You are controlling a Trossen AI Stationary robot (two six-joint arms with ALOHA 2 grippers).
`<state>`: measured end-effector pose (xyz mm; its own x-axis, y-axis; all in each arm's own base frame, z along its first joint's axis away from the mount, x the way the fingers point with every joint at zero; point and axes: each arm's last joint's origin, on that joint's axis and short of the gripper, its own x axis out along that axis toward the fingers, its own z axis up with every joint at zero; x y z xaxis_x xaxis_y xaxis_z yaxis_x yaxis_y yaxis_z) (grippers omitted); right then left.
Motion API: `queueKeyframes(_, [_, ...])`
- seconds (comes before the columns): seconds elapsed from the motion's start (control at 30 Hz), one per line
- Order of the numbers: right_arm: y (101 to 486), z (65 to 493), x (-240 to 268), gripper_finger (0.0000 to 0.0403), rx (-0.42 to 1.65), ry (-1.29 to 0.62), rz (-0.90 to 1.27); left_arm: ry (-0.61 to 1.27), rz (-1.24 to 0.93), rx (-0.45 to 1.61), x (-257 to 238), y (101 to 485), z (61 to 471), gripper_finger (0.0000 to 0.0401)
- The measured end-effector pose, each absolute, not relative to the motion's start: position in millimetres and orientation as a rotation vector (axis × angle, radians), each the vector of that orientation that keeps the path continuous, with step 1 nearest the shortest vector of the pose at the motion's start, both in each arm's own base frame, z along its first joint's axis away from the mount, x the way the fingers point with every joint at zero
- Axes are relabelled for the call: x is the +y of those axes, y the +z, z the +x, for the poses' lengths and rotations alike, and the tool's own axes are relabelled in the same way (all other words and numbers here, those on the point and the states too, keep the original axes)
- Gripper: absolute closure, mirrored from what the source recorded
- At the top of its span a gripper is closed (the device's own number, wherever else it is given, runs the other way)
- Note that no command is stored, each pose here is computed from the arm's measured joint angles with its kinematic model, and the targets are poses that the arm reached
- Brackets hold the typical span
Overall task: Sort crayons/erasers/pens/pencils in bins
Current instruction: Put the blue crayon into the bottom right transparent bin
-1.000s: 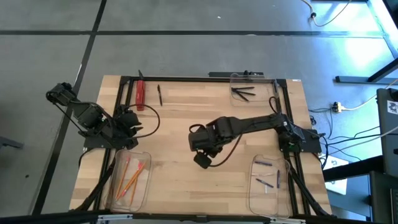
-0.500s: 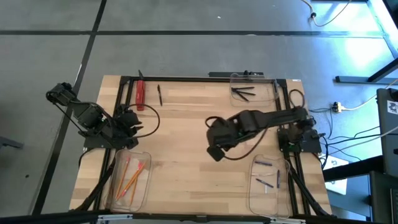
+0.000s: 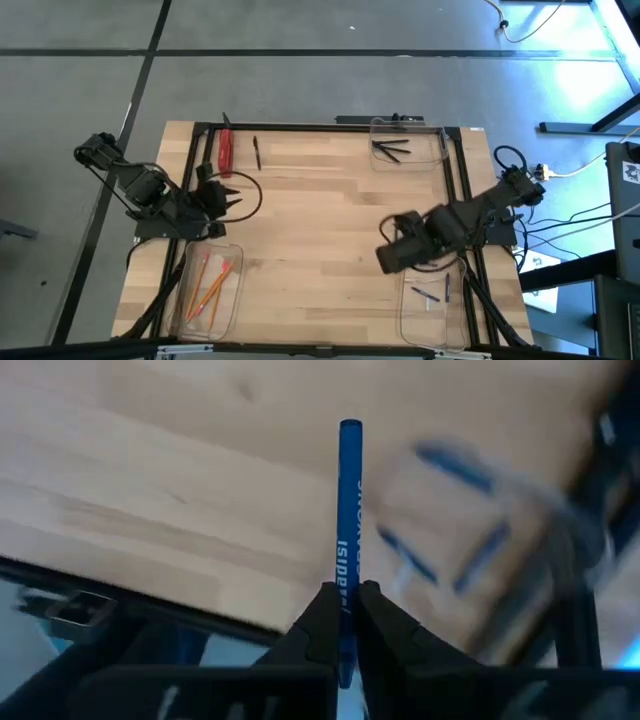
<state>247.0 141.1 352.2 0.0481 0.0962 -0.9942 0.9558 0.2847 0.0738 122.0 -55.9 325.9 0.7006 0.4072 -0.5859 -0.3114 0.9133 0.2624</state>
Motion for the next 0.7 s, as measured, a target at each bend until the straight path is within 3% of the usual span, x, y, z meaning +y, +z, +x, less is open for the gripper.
queueKeyframes(0.27, [331.8,223.4,174.1,0.0382,1.531,-1.089,1.211,0.424,0.239,0.619,-53.9,332.0,130.2,0.0324])
queueKeyframes(0.47, [319.0,217.8,190.4,0.0382,1.519,-1.13,1.274,0.399,0.259,0.617,-51.5,334.6,135.8,0.0324])
queueKeyframes(0.7, [272.1,220.6,198.4,0.0382,1.505,-1.131,1.312,0.378,0.256,0.625,-48.7,335.6,139.3,0.0324])
